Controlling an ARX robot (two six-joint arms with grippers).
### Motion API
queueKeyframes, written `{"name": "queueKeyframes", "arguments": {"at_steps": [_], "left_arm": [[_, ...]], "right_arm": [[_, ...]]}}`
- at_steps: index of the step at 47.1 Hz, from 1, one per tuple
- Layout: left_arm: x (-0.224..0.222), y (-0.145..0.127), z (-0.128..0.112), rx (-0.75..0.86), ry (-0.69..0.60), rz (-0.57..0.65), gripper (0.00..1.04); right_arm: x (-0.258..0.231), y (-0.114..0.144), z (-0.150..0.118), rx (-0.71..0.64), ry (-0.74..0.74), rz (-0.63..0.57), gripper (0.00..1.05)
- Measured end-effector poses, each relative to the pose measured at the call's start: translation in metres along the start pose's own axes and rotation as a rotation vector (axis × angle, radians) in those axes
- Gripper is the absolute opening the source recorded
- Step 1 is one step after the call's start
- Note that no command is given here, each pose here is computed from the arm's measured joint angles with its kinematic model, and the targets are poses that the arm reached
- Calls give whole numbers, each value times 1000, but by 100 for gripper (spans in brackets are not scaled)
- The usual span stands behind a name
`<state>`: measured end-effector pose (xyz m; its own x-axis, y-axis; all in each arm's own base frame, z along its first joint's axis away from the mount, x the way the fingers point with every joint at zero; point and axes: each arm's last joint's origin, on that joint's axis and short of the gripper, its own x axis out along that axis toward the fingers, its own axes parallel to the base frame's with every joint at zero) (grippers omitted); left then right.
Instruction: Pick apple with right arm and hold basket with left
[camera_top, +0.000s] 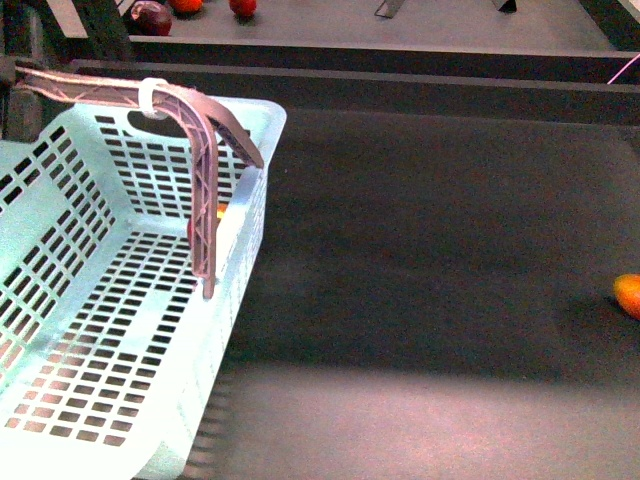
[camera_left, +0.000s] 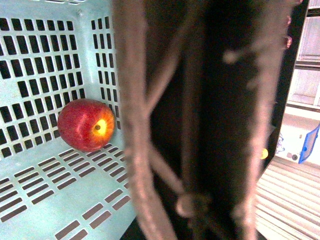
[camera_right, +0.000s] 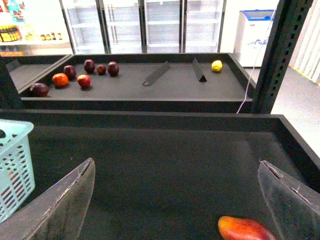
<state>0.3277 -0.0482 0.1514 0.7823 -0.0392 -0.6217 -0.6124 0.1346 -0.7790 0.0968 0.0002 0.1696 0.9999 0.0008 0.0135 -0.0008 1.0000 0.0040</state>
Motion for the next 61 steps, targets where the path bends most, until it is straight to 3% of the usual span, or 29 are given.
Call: {"name": "queueKeyframes", "arguments": {"at_steps": [28, 36, 43, 51, 61], "left_arm": [[2, 23, 11, 5, 16, 33, 5], [-6, 31, 11, -4, 17, 51, 30], [-20, 27, 9, -27, -3, 35, 58], [-63, 16, 9, -72, -53, 1, 99], [-109, 18, 13, -93, -91, 1, 98]], "right_arm": [[0, 0, 0, 0, 0, 0, 96], [0, 0, 0, 0, 0, 0, 96], [0, 0, 0, 0, 0, 0, 96], [0, 0, 0, 0, 0, 0, 96], [0, 0, 0, 0, 0, 0, 96]]}}
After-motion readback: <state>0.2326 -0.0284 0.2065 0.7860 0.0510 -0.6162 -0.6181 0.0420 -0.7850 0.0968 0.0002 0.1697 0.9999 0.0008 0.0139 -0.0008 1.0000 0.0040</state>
